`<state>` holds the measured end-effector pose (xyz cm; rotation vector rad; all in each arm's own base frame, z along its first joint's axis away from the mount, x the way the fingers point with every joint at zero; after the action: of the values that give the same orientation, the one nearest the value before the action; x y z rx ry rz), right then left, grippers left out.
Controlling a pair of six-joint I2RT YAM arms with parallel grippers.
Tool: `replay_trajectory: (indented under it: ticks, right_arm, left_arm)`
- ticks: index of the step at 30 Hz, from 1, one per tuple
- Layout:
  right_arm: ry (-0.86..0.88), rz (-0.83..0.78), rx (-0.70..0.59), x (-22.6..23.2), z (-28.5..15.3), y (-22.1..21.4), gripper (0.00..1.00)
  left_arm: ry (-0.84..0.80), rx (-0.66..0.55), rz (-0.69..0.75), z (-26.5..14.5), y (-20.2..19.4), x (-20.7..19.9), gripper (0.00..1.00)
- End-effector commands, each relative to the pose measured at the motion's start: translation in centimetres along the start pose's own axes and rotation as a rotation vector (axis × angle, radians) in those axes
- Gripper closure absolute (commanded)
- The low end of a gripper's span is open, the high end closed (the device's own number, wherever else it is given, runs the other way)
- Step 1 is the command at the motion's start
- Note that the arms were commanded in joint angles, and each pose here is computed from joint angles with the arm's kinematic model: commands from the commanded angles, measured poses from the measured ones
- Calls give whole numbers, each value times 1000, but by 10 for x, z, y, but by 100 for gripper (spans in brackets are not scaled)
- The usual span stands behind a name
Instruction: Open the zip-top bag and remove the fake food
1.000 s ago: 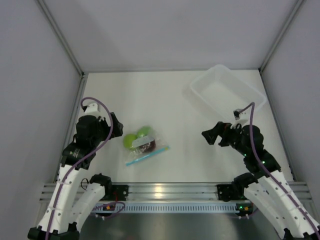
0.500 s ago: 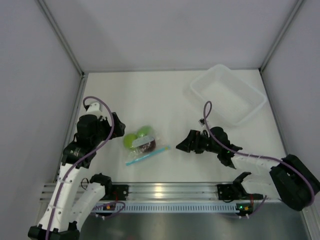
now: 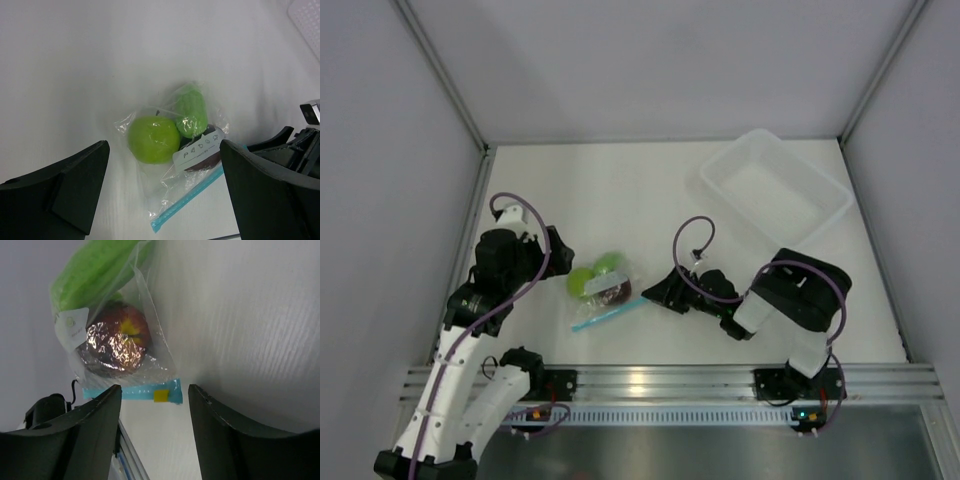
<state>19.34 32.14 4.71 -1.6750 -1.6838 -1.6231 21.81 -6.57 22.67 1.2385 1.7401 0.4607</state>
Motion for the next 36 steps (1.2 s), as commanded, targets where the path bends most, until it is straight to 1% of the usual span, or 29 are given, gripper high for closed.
replay_trajectory:
  ticks: [1,3,7,9,10,14,15,18,19,21,22,23,24,25,26,27,29,30,31,32,33,34,35,36]
  right_arm:
    - [140,55,-149,26,13,22,44]
    - [135,63,-157,24,17,22,46]
    - [125,56,-164,19,24,21,60]
    - [117,44,-178,17,27,24,69]
    - [119,24,-183,17,27,25,78]
    - [123,-45,-206,24,25,32,84]
    - [119,-64,-208,24,24,33,90]
    - [102,-143,-217,30,19,42,100]
    - [119,-202,-242,41,14,52,100]
    - [66,-267,-209,39,13,53,100]
    - [76,-349,-219,51,7,62,100]
    - [86,-399,-225,63,7,70,100]
    - [21,-483,-159,51,6,63,100]
    - [34,-532,-170,65,-1,72,100]
    - [46,-581,-178,80,-3,82,100]
    - [-22,-663,-100,67,-7,76,100]
    - [-34,-743,-112,90,-17,92,100]
    - [-51,-804,-105,92,-21,97,100]
    - [-79,-828,-63,92,-31,94,100]
    - [-70,-853,-75,105,-35,103,100]
    - [-75,-898,-69,110,-40,108,100]
    - [-99,-918,-17,106,-50,105,100]
    - [-91,-943,-19,119,-55,112,100]
    - [-100,-986,3,120,-60,114,100]
  left_arm:
    - [-63,-48,20,-1,14,-15,2]
    - [-66,-39,22,0,12,-16,2]
    - [-71,-36,25,0,12,-17,2]
    - [-68,-32,26,1,11,-16,2]
    - [-70,-34,27,0,11,-17,2]
    - [-68,-28,27,2,10,-16,2]
    - [-68,-28,27,2,11,-17,2]
    - [-67,-24,27,3,10,-17,2]
    - [-69,-24,29,2,10,-17,2]
    - [-77,-23,30,2,11,-19,2]
    - [-88,-25,34,0,13,-22,2]
    - [-101,-22,36,-1,13,-24,2]
    - [-116,-13,37,0,13,-27,2]
    - [-135,-10,38,-1,14,-31,2]
    - [-181,2,40,-4,16,-40,2]
    - [-203,5,40,-6,19,-46,2]
    - [-272,18,30,-12,31,-66,2]
    - [-298,23,28,-14,36,-74,2]
    - [-323,27,25,-16,41,-81,2]
    - [-364,48,32,-16,45,-92,2]
    - [-399,21,40,-24,60,-105,2]
    - [-420,12,46,-27,68,-113,2]
    - [-443,29,51,-23,71,-121,2]
    - [-496,12,62,-31,82,-136,2]
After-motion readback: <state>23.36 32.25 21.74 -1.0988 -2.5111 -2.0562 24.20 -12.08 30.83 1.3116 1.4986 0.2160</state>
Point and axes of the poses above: each gripper's point midway between its finger pads, its own z axis out along the fingers, its own x axis along the line the jaws close on, y = z × x, the point moved 2 cm from there along -z, back along the fingers, and after that the axes turned 11 degrees about -z, right-handed, at the moved point
